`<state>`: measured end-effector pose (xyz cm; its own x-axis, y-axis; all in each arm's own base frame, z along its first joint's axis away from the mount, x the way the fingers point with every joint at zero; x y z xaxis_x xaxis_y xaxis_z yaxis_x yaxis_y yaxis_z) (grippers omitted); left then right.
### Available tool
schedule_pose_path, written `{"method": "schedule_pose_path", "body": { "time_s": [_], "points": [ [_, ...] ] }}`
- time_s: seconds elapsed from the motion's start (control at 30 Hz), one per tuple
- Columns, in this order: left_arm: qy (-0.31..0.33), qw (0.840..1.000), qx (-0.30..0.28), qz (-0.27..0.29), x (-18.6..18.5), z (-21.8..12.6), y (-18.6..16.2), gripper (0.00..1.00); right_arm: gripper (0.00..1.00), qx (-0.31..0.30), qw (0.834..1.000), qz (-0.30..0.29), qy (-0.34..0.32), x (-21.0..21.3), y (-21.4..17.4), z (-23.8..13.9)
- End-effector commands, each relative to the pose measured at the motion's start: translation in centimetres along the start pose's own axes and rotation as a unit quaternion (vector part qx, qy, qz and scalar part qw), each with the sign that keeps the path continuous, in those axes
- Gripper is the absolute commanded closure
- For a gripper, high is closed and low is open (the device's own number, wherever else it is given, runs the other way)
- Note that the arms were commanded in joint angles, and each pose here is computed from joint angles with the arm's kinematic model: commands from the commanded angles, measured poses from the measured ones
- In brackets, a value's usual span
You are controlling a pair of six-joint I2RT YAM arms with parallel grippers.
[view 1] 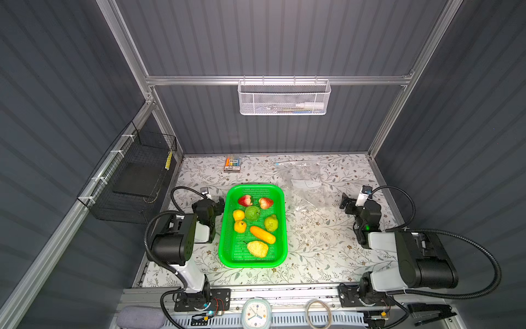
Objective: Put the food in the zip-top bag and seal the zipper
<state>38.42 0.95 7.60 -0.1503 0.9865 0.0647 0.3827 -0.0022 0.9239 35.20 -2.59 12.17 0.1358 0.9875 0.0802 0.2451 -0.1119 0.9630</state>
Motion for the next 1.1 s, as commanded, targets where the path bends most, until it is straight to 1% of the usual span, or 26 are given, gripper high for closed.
{"method": "schedule_pose_path", "body": {
  "time_s": [0.0, 0.8, 0.87, 0.93, 1.03, 1.07],
  "points": [
    [0.006, 1.000, -0.002, 0.016, -0.2, 0.1, 0.3, 0.00, 0.01, -0.007, 1.000, -0.006, 0.011, 0.3, 0.6, 0.3],
    [0.009, 1.000, -0.005, 0.020, -0.3, 0.0, 0.4, 0.00, 0.01, -0.006, 1.000, 0.001, 0.019, 0.1, 0.6, 0.2],
    [0.033, 0.999, -0.006, 0.007, 0.5, -0.3, 1.2, 0.00, 0.01, -0.009, 1.000, 0.003, 0.014, 0.0, 1.0, 0.1],
    [0.038, 0.999, 0.001, 0.007, 0.7, -0.8, 2.2, 0.00, 0.01, -0.007, 1.000, 0.007, 0.004, -0.2, 1.8, -0.2],
    [0.052, 0.999, 0.012, 0.005, 1.1, -1.4, 4.4, 0.00, 0.01, 0.007, 0.998, 0.025, -0.055, -1.7, 3.2, -0.5],
    [0.053, 0.999, 0.007, 0.010, 1.2, -1.6, 5.4, 0.00, 0.01, 0.011, 0.997, 0.027, -0.065, -1.9, 3.8, -0.6]
  ]
}}
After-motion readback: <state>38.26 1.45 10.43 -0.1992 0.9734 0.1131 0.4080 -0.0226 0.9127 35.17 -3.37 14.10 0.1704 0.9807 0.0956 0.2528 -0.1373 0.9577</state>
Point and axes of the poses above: each gripper's point midway between its finger pads, its own z axis out along the fingers, its own x axis along the line the jaws close on, y = z × x, the point moved 3 cm from there along -z, back along the fingers, and after that the axes turned 2 degrees about z, right-handed, at the moved point
